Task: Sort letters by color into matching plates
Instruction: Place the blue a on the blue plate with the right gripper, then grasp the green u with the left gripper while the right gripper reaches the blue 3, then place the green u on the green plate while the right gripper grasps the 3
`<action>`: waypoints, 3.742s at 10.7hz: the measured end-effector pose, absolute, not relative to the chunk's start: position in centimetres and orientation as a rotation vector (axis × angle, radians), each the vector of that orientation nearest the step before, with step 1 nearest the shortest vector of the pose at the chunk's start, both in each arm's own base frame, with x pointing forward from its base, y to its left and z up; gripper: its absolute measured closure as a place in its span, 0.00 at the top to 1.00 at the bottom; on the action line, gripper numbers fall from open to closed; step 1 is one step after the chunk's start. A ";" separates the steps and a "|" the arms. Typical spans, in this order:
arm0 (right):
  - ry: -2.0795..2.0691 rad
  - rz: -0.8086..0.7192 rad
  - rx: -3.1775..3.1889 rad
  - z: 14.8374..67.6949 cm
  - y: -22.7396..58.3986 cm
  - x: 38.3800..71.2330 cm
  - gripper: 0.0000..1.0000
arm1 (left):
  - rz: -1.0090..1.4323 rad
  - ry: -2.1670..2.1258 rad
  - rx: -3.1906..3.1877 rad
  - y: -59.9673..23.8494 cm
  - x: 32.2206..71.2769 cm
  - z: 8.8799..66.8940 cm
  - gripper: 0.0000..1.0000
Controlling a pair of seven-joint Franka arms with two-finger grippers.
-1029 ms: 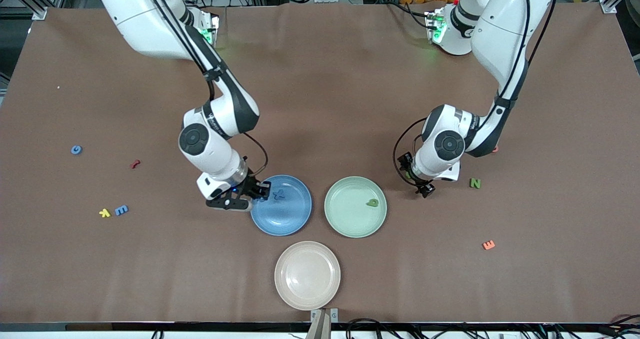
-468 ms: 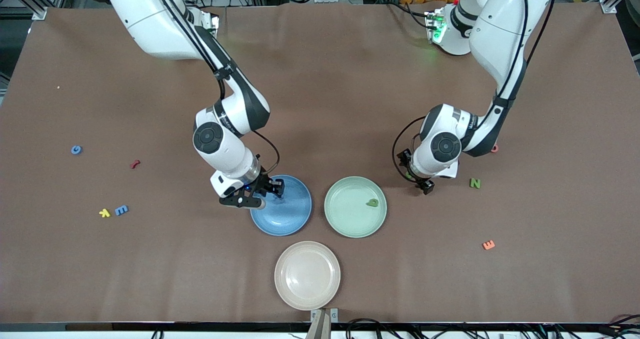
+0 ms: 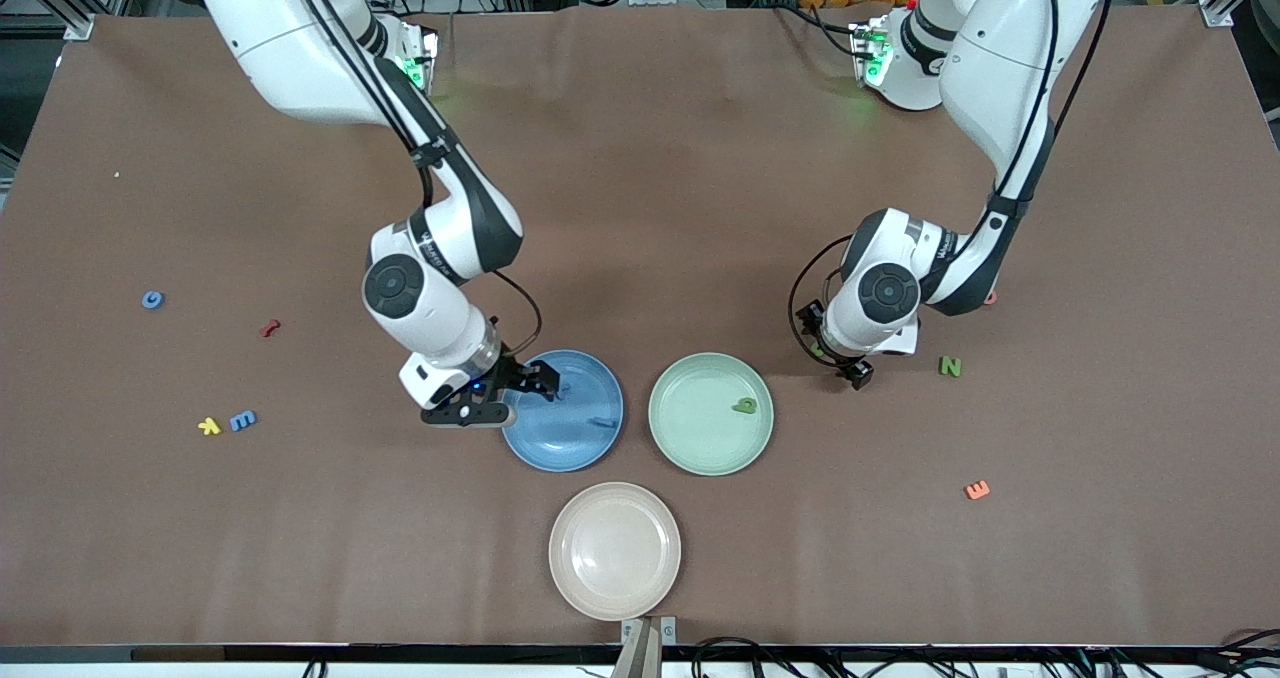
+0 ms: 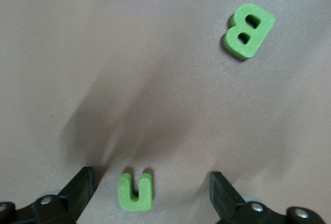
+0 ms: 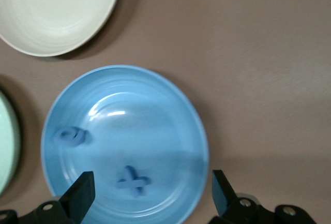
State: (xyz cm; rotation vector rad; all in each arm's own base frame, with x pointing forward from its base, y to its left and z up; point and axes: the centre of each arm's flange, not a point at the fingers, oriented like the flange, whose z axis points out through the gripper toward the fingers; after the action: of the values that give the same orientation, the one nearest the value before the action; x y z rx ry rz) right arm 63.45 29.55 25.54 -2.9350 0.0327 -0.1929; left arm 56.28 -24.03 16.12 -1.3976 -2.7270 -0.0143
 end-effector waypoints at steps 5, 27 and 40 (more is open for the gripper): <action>-0.121 -0.105 -2.989 26.8 18.2 66.7 1.00 | -0.050 -2.741 -1.389 -23.8 56.7 16.6 1.00; 0.966 -0.038 -2.983 25.5 -12.8 66.6 1.00 | -0.058 -2.794 -1.338 -23.9 57.4 17.9 0.26; 1.510 -0.096 -2.672 18.4 -16.0 65.2 0.96 | -0.086 -2.860 -1.808 -33.3 62.0 29.8 0.26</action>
State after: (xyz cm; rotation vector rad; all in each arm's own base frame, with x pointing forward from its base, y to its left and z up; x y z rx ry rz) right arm 65.22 -16.02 18.36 -2.6721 1.5103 -0.0964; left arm 61.97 -33.26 29.80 -1.8081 -2.8596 -0.0856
